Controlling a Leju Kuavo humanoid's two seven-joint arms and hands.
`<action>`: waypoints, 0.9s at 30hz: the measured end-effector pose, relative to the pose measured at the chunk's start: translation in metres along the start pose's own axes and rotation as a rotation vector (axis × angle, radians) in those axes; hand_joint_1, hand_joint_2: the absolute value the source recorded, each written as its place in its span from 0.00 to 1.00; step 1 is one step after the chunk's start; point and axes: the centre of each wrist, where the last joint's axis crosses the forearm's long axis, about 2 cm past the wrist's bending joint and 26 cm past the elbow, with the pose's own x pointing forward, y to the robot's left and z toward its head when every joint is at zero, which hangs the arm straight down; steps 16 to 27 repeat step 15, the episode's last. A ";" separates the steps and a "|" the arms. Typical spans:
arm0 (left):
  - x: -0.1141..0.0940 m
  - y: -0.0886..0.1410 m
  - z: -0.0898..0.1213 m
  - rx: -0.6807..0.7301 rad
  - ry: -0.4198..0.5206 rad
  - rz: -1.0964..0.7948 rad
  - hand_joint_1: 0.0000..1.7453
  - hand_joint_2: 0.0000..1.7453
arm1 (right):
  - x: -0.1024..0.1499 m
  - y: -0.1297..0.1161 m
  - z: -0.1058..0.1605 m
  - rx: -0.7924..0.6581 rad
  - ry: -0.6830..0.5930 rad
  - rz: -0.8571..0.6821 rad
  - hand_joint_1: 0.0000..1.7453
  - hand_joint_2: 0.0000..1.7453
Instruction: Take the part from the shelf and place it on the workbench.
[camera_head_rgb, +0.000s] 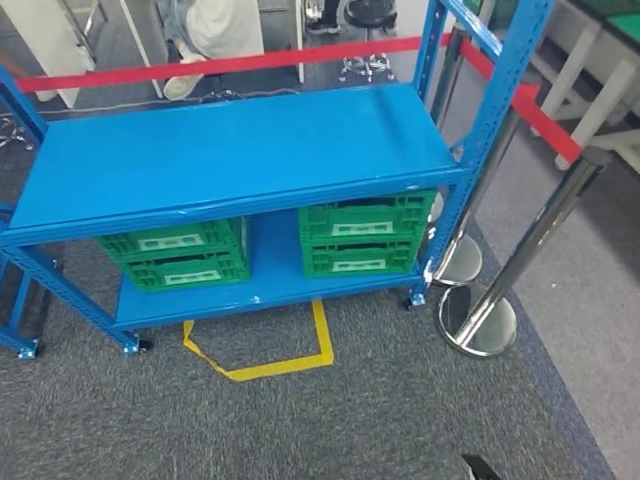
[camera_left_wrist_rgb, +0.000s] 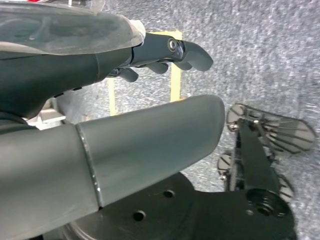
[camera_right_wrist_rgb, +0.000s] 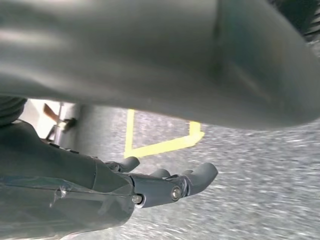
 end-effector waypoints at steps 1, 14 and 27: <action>0.000 0.000 0.000 0.003 0.001 0.001 0.00 0.00 | 0.000 0.000 0.000 -0.002 -0.002 0.002 0.00 0.00; 0.001 0.001 0.000 0.007 0.000 -0.001 0.00 1.00 | 0.001 0.000 0.000 -0.014 -0.010 0.003 0.00 0.25; 0.001 0.001 0.000 0.007 0.000 -0.001 0.00 1.00 | 0.001 0.000 0.000 -0.018 -0.011 0.004 0.00 0.00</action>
